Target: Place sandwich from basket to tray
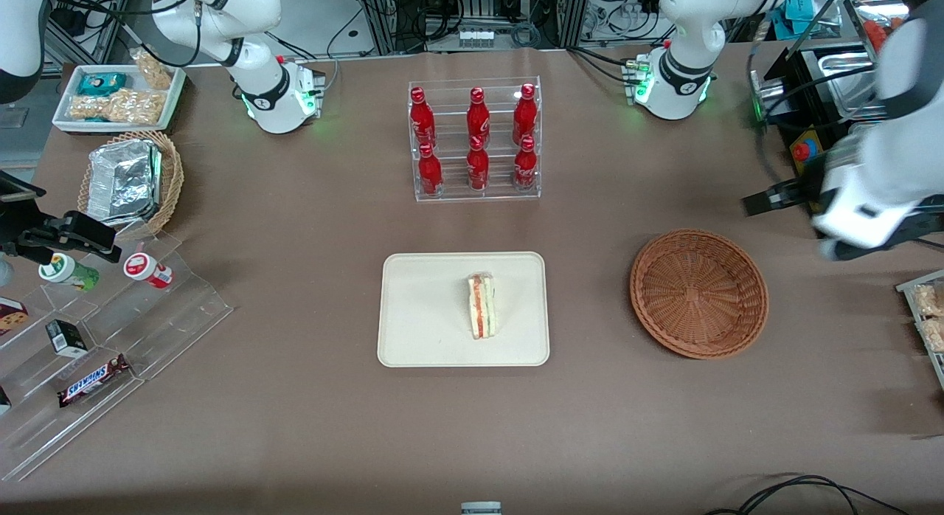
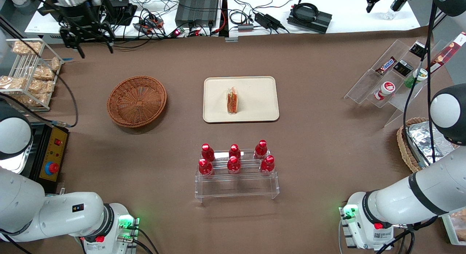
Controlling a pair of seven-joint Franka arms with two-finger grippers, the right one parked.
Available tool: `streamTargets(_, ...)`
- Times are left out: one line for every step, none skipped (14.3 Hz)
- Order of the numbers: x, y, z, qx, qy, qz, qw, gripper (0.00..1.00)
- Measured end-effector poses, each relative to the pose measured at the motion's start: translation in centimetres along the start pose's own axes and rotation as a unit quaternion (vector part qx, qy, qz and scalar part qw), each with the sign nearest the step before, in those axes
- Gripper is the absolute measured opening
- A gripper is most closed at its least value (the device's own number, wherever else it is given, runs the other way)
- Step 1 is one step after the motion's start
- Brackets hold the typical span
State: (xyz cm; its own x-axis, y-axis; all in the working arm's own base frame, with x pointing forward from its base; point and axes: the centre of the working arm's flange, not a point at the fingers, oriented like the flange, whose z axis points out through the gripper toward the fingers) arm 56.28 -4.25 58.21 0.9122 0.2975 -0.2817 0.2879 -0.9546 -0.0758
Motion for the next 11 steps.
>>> streamTargets(-0.3,-0.9,-1.0,-0.007,0.009,0.000,0.9999,1.00)
streamTargets(-0.9,-1.2,-2.1,-0.011,0.021,0.003,0.9997,1.00)
streamTargets(-1.7,-1.1,-3.3,-0.014,0.035,0.008,0.9993,1.00)
streamTargets(-2.7,-1.0,-4.3,-0.015,0.047,0.013,0.9987,1.00)
streamTargets(-3.7,-0.8,-5.0,-0.015,0.057,0.017,0.9981,1.00)
streamTargets(-4.5,-0.6,-5.5,-0.014,0.063,0.021,0.9977,1.00)
streamTargets(-5.2,-0.4,-5.8,-0.013,0.068,0.024,0.9973,1.00)
streamTargets(-5.7,0.0,-6.0,-0.012,0.071,0.029,0.9970,1.00)
streamTargets(-6.1,0.4,-6.1,-0.011,0.072,0.033,0.9968,1.00)
streamTargets(-6.3,0.6,-6.1,-0.010,0.072,0.035,0.9967,1.00)
streamTargets(-6.3,0.6,-6.0,-0.010,0.072,0.035,0.9968,1.00)
